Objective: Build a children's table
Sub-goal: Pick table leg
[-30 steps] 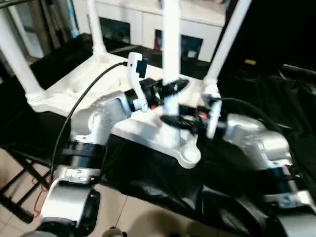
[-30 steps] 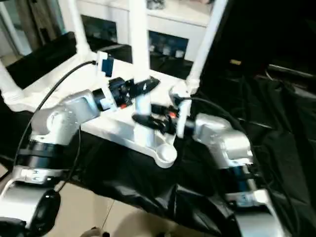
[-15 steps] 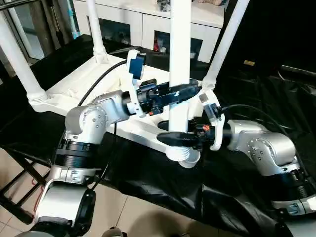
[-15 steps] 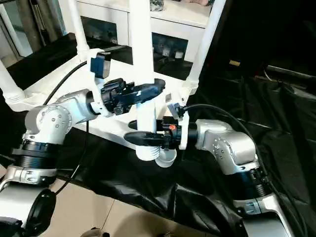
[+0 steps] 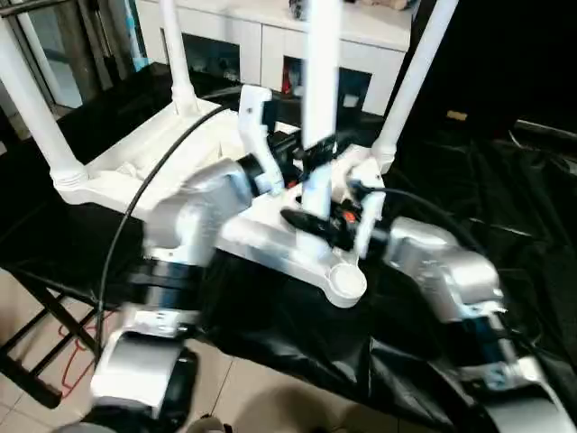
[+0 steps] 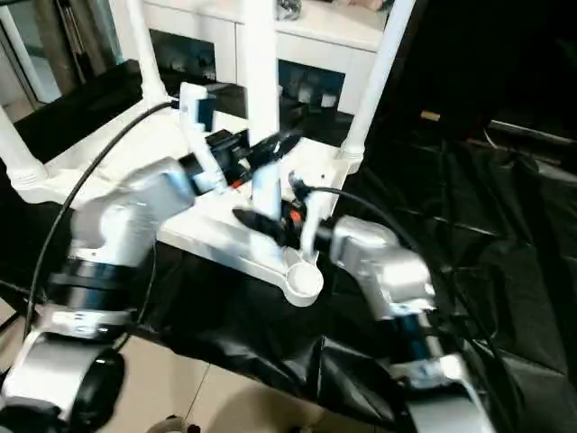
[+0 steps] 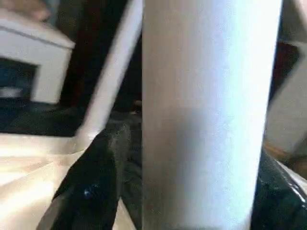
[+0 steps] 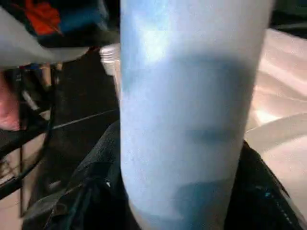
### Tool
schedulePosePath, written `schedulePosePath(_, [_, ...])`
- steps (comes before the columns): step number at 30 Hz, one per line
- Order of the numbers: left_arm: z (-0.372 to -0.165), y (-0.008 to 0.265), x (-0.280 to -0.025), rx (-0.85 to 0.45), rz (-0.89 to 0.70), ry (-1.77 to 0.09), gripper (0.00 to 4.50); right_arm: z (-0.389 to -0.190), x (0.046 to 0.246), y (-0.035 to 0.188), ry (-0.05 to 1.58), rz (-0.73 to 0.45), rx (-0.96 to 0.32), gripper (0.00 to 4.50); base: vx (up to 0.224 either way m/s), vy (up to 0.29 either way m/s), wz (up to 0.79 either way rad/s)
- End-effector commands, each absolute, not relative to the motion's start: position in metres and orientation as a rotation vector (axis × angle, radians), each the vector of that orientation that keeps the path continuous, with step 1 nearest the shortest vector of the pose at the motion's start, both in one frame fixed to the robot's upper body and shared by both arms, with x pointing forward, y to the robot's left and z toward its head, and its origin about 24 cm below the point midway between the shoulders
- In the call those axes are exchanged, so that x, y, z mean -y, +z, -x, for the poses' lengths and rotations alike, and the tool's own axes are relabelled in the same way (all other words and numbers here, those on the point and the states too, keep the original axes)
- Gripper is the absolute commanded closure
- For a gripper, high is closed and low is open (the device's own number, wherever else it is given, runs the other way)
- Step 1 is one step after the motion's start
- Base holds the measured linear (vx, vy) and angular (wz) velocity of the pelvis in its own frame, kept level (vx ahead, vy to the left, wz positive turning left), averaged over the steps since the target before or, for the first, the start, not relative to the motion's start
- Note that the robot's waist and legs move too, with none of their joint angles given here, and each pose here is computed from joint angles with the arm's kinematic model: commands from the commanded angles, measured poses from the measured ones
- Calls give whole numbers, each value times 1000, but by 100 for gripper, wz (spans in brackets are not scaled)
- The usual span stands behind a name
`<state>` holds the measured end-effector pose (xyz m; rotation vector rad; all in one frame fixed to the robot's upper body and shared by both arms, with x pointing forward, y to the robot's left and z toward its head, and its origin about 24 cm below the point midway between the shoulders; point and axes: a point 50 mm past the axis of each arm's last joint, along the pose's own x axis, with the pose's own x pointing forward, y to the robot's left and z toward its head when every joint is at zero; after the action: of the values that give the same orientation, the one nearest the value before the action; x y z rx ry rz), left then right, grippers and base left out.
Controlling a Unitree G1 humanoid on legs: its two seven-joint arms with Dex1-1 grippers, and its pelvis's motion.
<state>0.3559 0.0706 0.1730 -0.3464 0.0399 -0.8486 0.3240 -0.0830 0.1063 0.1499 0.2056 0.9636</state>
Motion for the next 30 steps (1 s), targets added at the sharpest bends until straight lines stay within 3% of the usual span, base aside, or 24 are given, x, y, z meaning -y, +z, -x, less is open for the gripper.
schedulePosePath(1, [-365, 179, -74, -28, 364, -704, 146, -332, 77, 124, 923, -125, -112, 252, 0, 0, 0])
schedulePosePath(12, [-366, 183, -74, -9, 403, -682, 234, -333, 71, 128, 912, -138, -99, 252, 0, 0, 0])
schedulePosePath(13, [-365, 184, -73, -8, 398, -691, 254, -334, 73, 128, 912, -139, -101, 197, 0, 0, 0])
schedulePosePath(18, [-360, 189, -70, -2, 376, -792, 259, -332, 84, 130, 976, -172, -141, 167, 0, 0, 0])
schedulePosePath(23, [-352, 192, -65, -6, 328, -908, 260, -330, 100, 130, 1046, -96, -203, 128, 0, 0, 0])
schedulePosePath(30, [-343, 192, -58, -22, 262, -1045, 261, -331, 112, 139, 1124, -96, -255, 126, 0, 0, 0])
